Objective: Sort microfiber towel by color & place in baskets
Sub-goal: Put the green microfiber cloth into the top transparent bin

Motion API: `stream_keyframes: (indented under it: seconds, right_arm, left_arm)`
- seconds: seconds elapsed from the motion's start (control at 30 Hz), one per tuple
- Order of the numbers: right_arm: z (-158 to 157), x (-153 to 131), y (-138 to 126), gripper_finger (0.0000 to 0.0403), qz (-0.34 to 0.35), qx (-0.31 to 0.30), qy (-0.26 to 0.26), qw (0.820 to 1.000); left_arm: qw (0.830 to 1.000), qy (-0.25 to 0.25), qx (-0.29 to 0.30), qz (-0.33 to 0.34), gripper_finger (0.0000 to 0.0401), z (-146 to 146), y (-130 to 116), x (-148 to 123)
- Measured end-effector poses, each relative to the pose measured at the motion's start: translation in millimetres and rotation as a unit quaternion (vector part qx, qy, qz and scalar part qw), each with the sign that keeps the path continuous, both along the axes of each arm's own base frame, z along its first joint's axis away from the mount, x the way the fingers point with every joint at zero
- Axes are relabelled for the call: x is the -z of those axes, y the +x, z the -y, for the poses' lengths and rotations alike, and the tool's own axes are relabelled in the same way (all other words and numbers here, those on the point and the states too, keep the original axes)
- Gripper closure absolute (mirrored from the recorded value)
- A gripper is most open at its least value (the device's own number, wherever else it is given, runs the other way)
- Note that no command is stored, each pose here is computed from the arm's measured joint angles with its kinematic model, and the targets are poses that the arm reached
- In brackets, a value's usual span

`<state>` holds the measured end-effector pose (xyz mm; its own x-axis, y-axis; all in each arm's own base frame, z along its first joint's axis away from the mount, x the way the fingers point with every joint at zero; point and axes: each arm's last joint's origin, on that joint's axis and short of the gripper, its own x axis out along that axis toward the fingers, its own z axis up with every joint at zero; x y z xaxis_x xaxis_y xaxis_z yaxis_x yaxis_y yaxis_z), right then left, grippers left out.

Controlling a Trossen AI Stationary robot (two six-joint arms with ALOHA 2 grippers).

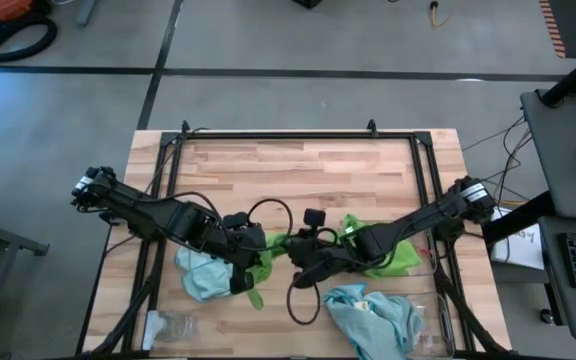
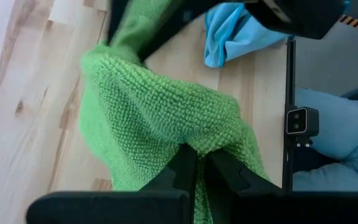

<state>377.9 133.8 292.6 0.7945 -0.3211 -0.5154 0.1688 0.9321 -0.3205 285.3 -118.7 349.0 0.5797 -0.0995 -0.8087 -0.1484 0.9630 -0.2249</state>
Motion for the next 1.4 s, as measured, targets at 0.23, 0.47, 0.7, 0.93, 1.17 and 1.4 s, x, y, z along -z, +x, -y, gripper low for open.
stream_keyframes:
  seconds: [0.23, 0.47, 0.7, 0.93, 1.17, 1.4]
  right_arm:
    - [11.1, 2.1, 1.9, 0.0316, -0.011, 0.019, 0.001, 1.0]
    - [12.5, 5.8, -1.2, 0.0316, -0.033, 0.023, 0.004, 0.999]
    - [11.4, 6.8, -1.4, 0.0316, -0.044, 0.003, 0.016, 0.999]
    - [8.4, 2.6, 2.5, 0.0316, -0.021, -0.02, 0.044, 0.999]
    - [3.6, -2.5, 7.1, 0.0316, 0.004, -0.065, 0.089, 0.994]
    - [1.5, -3.4, 7.7, 0.0325, 0.005, -0.087, 0.107, 0.99]
  left_arm:
    - [1.0, 0.0, 0.0, 0.0, 0.0398, 0.0, 0.0, 0.0]
    - [1.0, 0.0, 0.0, 0.0, 0.0398, 0.0, 0.0, 0.0]
    - [1.0, -0.006, 0.0, 0.014, 0.0398, 1.0, 2.2, -1.7]
    - [0.999, -0.002, 0.019, 0.042, 0.0398, 2.2, 6.2, -5.1]
    - [0.998, 0.002, 0.026, 0.052, 0.0398, 2.6, 7.4, -6.1]
    - [0.998, 0.003, 0.027, 0.052, 0.0398, 2.6, 7.4, -6.2]
